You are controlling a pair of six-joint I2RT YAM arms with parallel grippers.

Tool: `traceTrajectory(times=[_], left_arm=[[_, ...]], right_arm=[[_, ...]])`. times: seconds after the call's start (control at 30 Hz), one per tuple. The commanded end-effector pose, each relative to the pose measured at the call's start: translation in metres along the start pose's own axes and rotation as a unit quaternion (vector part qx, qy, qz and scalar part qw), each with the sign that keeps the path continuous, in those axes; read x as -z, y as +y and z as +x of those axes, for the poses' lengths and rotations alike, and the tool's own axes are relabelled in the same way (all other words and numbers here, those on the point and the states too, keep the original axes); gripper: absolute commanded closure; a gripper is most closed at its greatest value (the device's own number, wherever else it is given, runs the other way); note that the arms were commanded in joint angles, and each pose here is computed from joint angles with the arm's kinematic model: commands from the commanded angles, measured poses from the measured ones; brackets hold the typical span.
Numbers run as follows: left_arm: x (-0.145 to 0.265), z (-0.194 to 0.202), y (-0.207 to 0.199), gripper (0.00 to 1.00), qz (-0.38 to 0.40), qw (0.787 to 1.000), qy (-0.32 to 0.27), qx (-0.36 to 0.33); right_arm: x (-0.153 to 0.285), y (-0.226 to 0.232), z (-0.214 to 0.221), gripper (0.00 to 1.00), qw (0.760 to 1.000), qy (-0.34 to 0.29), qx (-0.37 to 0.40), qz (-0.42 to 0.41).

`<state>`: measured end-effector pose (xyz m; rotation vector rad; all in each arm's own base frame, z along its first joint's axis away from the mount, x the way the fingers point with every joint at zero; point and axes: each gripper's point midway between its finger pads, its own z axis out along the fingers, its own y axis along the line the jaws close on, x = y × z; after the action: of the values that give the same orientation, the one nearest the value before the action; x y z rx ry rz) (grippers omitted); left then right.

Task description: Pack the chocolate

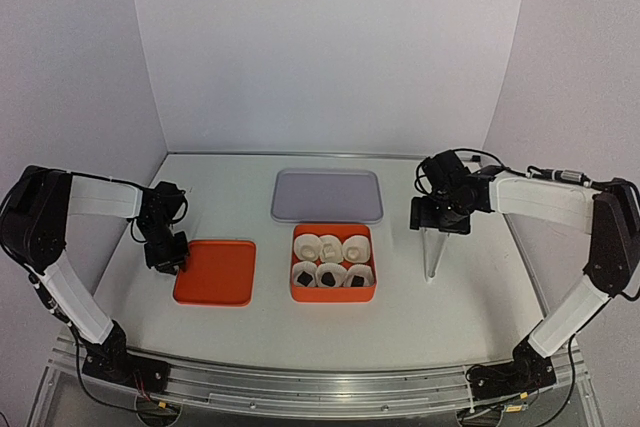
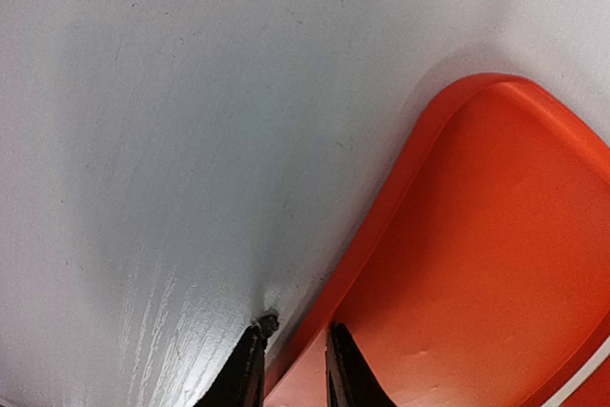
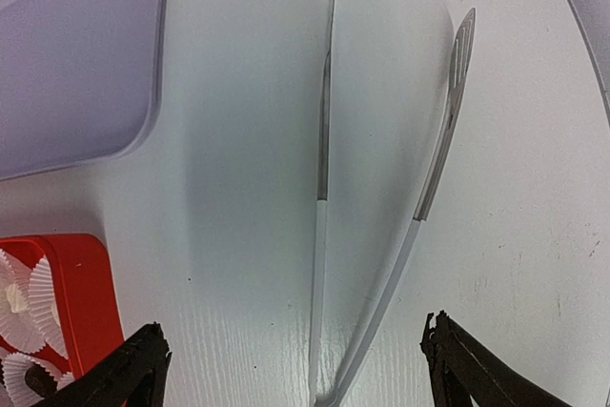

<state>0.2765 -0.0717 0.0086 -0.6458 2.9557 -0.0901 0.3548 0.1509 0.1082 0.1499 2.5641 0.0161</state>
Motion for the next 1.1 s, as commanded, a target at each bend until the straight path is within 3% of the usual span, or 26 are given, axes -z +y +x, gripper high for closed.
traceTrajectory(times=[0.0,0.17,0.47,0.7,0.8,1.07], left_arm=[[-0.009,0.005,-0.001,0.83,0.008,1.0,0.015,-0.013],[-0.009,0.003,-0.005,1.0,0.018,1.0,0.009,-0.015],[0.015,-0.014,-0.016,1.0,0.054,0.997,-0.05,-0.029],[0.077,-0.039,-0.041,1.0,0.134,0.98,-0.143,-0.04],[0.112,-0.05,-0.057,1.0,0.181,0.966,-0.18,-0.048],[0.168,-0.054,-0.121,1.0,0.297,0.927,-0.206,-0.103]], right_arm=[[0.016,0.006,-0.016,0.1,0.999,-0.027,0.0,-0.019],[0.02,0.008,-0.02,0.1,0.999,-0.033,-0.001,-0.025],[0.029,0.017,-0.027,0.09,0.998,-0.038,0.0,-0.051],[0.046,0.055,-0.034,0.09,0.989,-0.022,0.019,-0.147],[0.062,0.095,-0.035,0.09,0.966,-0.004,0.043,-0.253],[0.133,0.21,-0.048,0.1,0.846,0.011,0.103,-0.523]])
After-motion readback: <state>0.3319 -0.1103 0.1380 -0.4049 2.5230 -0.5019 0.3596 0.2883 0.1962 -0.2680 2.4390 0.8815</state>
